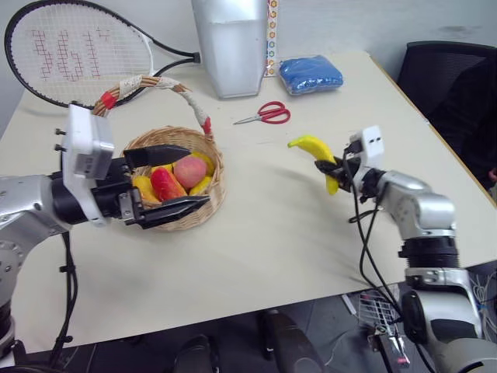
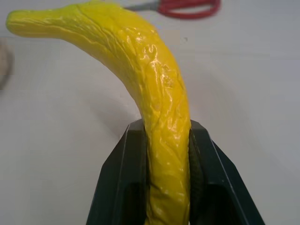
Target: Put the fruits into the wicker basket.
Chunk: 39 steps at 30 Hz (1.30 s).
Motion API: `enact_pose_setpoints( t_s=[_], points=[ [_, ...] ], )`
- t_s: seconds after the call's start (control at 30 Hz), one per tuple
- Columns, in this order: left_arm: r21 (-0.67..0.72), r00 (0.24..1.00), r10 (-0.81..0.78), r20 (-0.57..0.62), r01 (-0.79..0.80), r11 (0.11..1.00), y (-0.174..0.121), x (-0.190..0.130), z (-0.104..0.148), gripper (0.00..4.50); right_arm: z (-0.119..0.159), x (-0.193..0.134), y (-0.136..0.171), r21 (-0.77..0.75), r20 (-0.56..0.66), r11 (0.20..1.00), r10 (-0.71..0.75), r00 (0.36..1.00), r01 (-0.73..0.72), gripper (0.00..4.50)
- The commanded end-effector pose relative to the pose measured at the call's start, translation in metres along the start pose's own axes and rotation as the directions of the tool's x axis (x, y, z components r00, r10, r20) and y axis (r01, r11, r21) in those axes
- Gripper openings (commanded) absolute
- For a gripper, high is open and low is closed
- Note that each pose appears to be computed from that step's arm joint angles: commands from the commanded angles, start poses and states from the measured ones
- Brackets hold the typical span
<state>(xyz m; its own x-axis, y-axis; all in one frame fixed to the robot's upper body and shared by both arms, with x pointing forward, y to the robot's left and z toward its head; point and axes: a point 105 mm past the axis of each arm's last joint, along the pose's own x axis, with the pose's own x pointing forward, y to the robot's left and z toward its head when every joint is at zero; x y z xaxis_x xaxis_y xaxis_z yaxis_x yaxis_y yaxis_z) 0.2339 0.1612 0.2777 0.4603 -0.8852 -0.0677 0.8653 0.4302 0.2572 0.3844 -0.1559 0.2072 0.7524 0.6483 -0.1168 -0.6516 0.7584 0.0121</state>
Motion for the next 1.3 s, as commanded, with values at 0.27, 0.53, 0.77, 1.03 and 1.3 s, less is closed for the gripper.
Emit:
enact_pose_setpoints(
  t_s=[0.27, 0.53, 0.77, 1.03, 1.3],
  points=[
    [-0.036, 0.997, 0.048, -0.062, -0.051, 0.998, -0.007, -0.045, 0.006, 4.5, 0.051, 0.062, 0.161, -0.22, -0.04, 0.871, 0.441, 0.897, -0.439, 0.6],
    [-0.048, 0.993, 0.093, -0.076, -0.097, 0.994, -0.007, -0.054, -0.002, 4.5, 0.092, 0.128, 0.22, -0.334, 0.001, 0.821, 0.491, 0.871, -0.463, 0.6],
    [-0.032, 0.991, 0.111, -0.069, -0.114, 0.993, -0.01, -0.053, -0.004, 4.5, 0.094, 0.153, 0.236, -0.371, 0.016, 0.811, 0.492, 0.87, -0.452, 2.95],
    [-0.021, 0.99, 0.133, -0.039, -0.134, 0.991, -0.004, -0.054, -0.001, 4.5, 0.114, 0.089, 0.187, -0.212, 0.093, 0.829, 0.544, 0.834, -0.517, 4.29],
    [-0.014, 0.99, 0.138, -0.04, -0.139, 0.99, 0.003, -0.055, -0.002, 4.5, 0.08, 0.053, 0.12, -0.143, 0.071, 0.927, 0.358, 0.931, -0.345, 4.29]
  ],
)
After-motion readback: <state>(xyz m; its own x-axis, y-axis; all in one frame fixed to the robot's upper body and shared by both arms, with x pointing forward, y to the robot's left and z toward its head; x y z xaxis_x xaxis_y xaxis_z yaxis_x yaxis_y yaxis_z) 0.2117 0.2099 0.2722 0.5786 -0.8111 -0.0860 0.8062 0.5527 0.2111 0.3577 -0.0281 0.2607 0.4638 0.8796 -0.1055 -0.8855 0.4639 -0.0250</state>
